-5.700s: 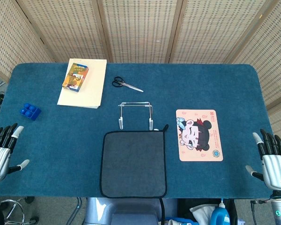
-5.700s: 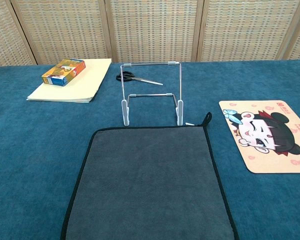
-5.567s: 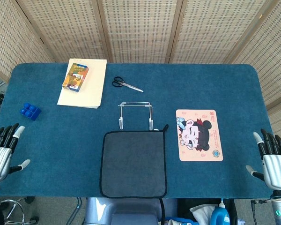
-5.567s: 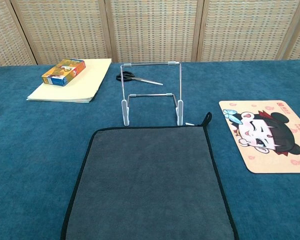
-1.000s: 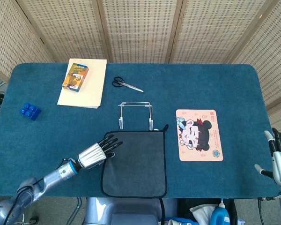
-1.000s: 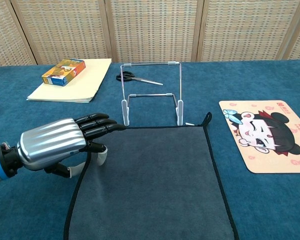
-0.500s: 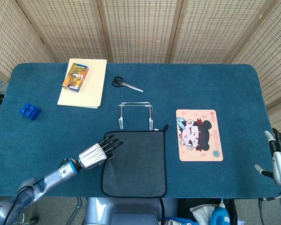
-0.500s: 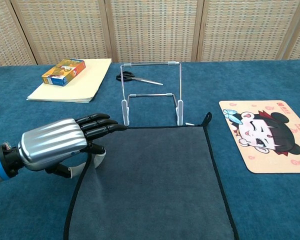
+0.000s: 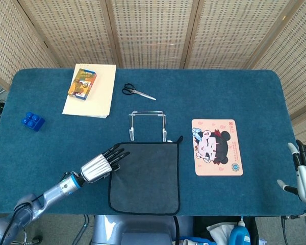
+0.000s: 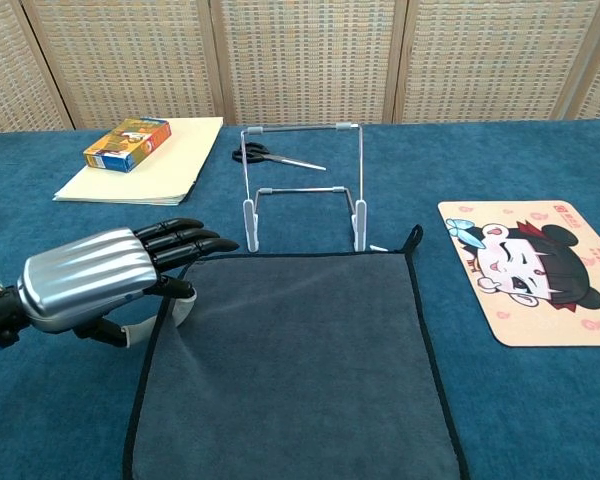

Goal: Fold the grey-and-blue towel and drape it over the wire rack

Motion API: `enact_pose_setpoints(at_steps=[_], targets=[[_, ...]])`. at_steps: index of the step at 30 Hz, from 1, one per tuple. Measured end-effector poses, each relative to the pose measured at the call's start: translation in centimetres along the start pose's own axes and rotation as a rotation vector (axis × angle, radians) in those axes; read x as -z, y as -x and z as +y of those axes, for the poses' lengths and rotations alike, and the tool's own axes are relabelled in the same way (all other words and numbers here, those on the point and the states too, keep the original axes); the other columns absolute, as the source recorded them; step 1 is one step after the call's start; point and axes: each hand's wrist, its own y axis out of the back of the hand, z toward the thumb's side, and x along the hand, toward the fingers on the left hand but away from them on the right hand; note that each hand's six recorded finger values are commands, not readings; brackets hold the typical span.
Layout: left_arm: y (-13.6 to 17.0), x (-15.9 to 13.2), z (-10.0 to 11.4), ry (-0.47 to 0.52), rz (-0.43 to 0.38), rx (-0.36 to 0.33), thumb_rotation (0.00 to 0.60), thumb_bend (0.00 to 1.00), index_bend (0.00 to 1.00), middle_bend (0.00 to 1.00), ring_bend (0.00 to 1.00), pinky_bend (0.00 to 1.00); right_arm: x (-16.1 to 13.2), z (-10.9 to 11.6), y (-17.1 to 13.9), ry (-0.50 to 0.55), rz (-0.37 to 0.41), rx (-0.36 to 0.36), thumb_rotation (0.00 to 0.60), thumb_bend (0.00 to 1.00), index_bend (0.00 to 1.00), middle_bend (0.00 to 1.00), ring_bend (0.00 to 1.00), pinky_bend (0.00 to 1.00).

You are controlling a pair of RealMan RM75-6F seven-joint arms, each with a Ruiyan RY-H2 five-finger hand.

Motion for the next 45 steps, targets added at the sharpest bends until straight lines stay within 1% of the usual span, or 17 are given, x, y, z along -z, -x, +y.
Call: enact_pose_setpoints(at_steps=[4, 11, 14, 19, 26, 31, 34, 37, 41, 45], targets=[[1.6, 1.5, 0.2, -0.021, 0.025, 0.013, 0.600, 0.52, 0.71, 0.00, 0.00, 0.00, 0.0, 0.0, 0.0, -0.001, 0.000, -0.002, 0.600, 0.00, 0.00, 0.00, 0.00, 0.00], [6.0, 5.8, 0.8, -0.034, 0.132, 0.054, 0.600, 0.52, 0.71, 0.00, 0.00, 0.00, -0.4, -0.4, -0.2, -0.011, 0.011, -0.012, 0.600, 0.00, 0.00, 0.00, 0.00, 0.00], [7.5, 7.0, 1.0, -0.031, 0.175, 0.064, 0.600, 0.52, 0.71, 0.00, 0.00, 0.00, -0.6, -0.5, -0.2, -0.015, 0.016, -0.017, 0.600, 0.00, 0.00, 0.00, 0.00, 0.00], [9.6, 8.7, 1.1, -0.045, 0.231, 0.085, 0.600, 0.52, 0.71, 0.00, 0.00, 0.00, -0.8, -0.6, -0.3, -0.018, 0.020, -0.021, 0.600, 0.00, 0.00, 0.00, 0.00, 0.00], [13.1, 11.2, 1.2, -0.060, 0.333, 0.126, 0.600, 0.53, 0.71, 0.00, 0.00, 0.00, -0.8, -0.6, -0.3, -0.015, 0.019, -0.023, 0.600, 0.00, 0.00, 0.00, 0.00, 0.00], [14.2, 12.2, 1.5, -0.052, 0.381, 0.124, 0.600, 0.54, 0.71, 0.00, 0.00, 0.00, -0.8, -0.6, -0.3, -0.012, 0.018, -0.025, 0.600, 0.00, 0.00, 0.00, 0.00, 0.00], [14.0, 12.1, 1.8, -0.050, 0.378, 0.104, 0.600, 0.54, 0.71, 0.00, 0.00, 0.00, -0.8, -0.6, -0.3, -0.010, 0.019, -0.025, 0.600, 0.00, 0.00, 0.00, 0.00, 0.00], [13.2, 11.6, 2.4, -0.052, 0.351, 0.064, 0.600, 0.54, 0.71, 0.00, 0.00, 0.00, -0.9, -0.5, -0.3, -0.006, 0.021, -0.024, 0.600, 0.00, 0.00, 0.00, 0.00, 0.00], [10.5, 9.6, 3.4, -0.070, 0.263, -0.027, 0.600, 0.53, 0.71, 0.00, 0.00, 0.00, -0.7, -0.3, -0.4, 0.002, 0.019, -0.021, 0.600, 0.00, 0.00, 0.00, 0.00, 0.00], [7.5, 7.3, 3.7, -0.085, 0.178, -0.081, 0.600, 0.54, 0.71, 0.00, 0.00, 0.00, -0.7, -0.2, -0.4, 0.007, 0.019, -0.023, 0.600, 0.00, 0.00, 0.00, 0.00, 0.00]])
